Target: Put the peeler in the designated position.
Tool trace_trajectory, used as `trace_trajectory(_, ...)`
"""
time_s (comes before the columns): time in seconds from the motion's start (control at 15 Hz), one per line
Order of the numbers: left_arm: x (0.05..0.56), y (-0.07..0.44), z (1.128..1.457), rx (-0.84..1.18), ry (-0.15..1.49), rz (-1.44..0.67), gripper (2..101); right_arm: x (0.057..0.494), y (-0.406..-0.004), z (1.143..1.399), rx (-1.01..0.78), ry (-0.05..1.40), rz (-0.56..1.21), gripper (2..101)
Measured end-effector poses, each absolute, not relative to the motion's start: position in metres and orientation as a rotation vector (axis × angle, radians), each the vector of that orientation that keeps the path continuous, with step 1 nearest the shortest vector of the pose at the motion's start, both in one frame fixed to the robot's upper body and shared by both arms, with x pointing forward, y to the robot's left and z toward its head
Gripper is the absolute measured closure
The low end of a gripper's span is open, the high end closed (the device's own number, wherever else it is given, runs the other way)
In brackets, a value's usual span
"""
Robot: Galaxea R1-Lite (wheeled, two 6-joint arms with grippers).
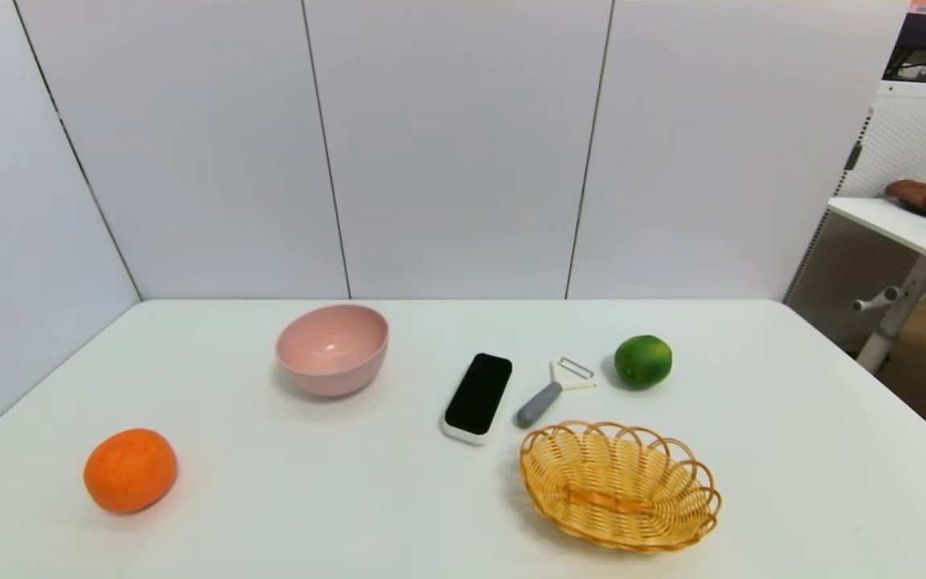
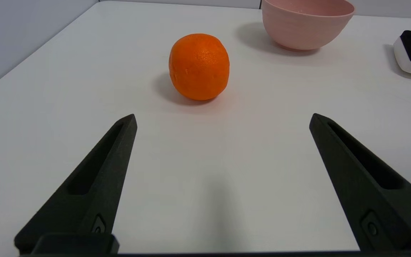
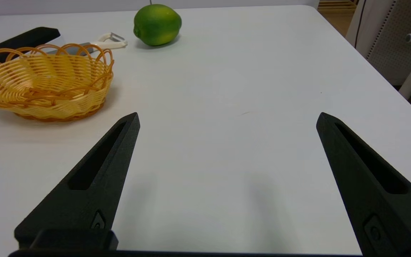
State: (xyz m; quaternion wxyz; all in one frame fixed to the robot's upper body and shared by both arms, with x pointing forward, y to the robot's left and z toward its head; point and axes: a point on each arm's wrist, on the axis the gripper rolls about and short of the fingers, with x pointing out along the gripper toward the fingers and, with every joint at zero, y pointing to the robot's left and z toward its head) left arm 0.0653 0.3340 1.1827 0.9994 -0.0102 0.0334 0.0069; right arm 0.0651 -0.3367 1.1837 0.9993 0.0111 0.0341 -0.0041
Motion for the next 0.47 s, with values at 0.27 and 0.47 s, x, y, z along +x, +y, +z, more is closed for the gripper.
trace_trajectory(0.27, 0.0653, 0.334, 1.1826, -0.021, 0.067, 0.014, 5.4, 0.0651, -0.3367, 1.1837, 0.024, 0.068, -0.008, 4.3)
trace_trajectory(0.47, 0.0653, 0.334, 1.1826, -0.021, 0.067, 0.014, 5.4, 0.0651, -0.3367, 1.1837, 0.024, 0.068, -0.009, 4.3)
